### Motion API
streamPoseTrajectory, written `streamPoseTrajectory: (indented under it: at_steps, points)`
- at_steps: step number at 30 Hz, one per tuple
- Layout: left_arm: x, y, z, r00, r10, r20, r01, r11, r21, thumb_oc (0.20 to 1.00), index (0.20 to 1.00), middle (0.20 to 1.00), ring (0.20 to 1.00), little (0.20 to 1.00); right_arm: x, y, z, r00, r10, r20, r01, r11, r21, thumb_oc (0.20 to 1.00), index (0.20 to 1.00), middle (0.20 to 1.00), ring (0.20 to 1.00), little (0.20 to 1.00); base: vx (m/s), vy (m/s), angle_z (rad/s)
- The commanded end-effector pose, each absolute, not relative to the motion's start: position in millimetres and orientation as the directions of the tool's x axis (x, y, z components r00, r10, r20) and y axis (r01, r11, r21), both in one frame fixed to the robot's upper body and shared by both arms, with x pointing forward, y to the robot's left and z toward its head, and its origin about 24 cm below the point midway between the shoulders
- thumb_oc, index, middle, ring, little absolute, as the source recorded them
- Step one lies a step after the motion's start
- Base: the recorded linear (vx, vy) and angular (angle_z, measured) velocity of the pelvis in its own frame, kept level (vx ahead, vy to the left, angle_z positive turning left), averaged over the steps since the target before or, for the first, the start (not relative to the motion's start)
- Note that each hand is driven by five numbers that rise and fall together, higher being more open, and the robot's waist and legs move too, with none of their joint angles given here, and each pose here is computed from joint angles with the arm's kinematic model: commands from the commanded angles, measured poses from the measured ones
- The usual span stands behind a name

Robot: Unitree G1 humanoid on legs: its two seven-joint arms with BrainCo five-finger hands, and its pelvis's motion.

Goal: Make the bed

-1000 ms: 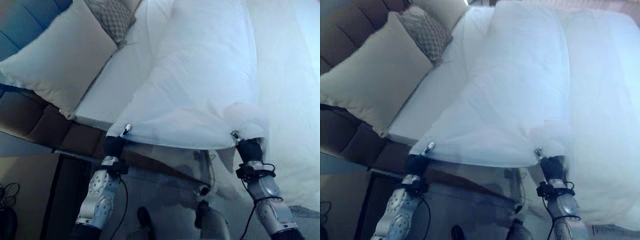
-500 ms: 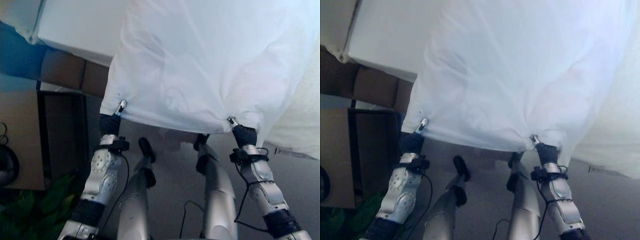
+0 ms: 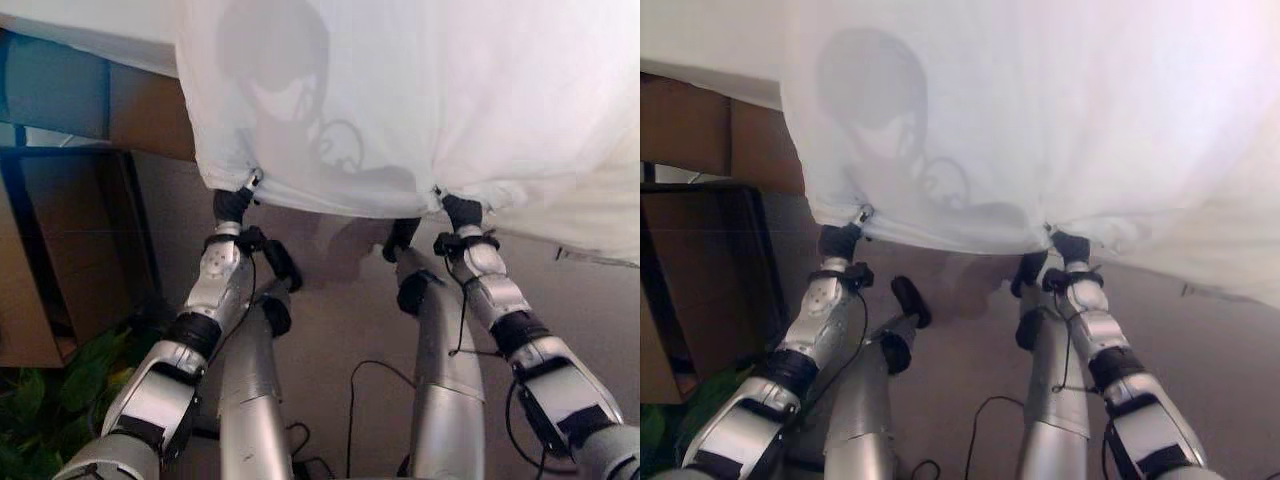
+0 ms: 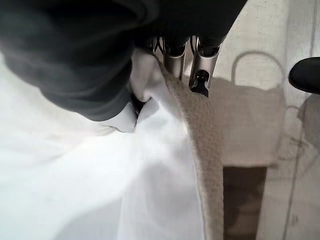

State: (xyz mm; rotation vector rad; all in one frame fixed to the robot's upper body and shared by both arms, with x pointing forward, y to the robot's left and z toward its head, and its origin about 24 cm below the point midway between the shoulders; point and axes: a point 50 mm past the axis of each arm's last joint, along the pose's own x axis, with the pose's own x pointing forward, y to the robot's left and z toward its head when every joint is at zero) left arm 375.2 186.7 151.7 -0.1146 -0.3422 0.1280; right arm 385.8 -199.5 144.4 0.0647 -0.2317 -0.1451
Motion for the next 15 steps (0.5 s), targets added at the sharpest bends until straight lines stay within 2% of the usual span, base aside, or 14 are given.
streamPoseTrajectory:
  at_steps: [1, 6, 10, 14, 15]
  points:
    - [371.9, 220.9, 131.7, 0.933, 0.268, 0.239, -0.247, 0.962, -0.118, 0.2, 0.2, 0.2, 0.2, 0.2, 368.1, -266.6, 102.6, 0.929, -0.369, 0.034, 0.37, 0.929, -0.025, 0.2, 0.2, 0.2, 0.2, 0.2, 0.11, -0.06, 0.0]
    - [379.6, 218.6, 134.8, 0.94, 0.257, 0.226, -0.252, 0.966, -0.051, 0.2, 0.2, 0.2, 0.2, 0.2, 374.9, -270.2, 109.8, 0.927, -0.374, 0.023, 0.374, 0.924, -0.075, 0.2, 0.2, 0.2, 0.2, 0.2, 0.11, -0.039, -0.07]
    - [383.5, 219.3, 139.8, 0.943, 0.234, 0.237, -0.262, 0.96, 0.094, 0.2, 0.2, 0.2, 0.2, 0.2, 380.3, -268.5, 121.5, 0.936, -0.347, 0.05, 0.351, 0.924, -0.15, 0.2, 0.2, 0.2, 0.2, 0.2, 0.08, -0.014, -0.07]
    - [384.8, 219.9, 136.5, 0.944, 0.244, 0.222, -0.282, 0.946, 0.159, 0.2, 0.2, 0.2, 0.2, 0.2, 377.7, -269.2, 111.8, 0.933, -0.358, 0.024, 0.357, 0.918, -0.173, 0.2, 0.2, 0.2, 0.2, 0.2, 0.09, 0.011, -0.08]
    - [385.7, 219.1, 127.4, 0.95, 0.251, 0.186, -0.29, 0.928, 0.233, 0.539, 0.539, 0.539, 0.539, 0.539, 370.8, -274.8, 92.5, 0.923, -0.383, -0.044, 0.365, 0.904, -0.22, 0.2, 0.2, 0.2, 0.2, 0.2, 0.05, 0.01, -0.07]
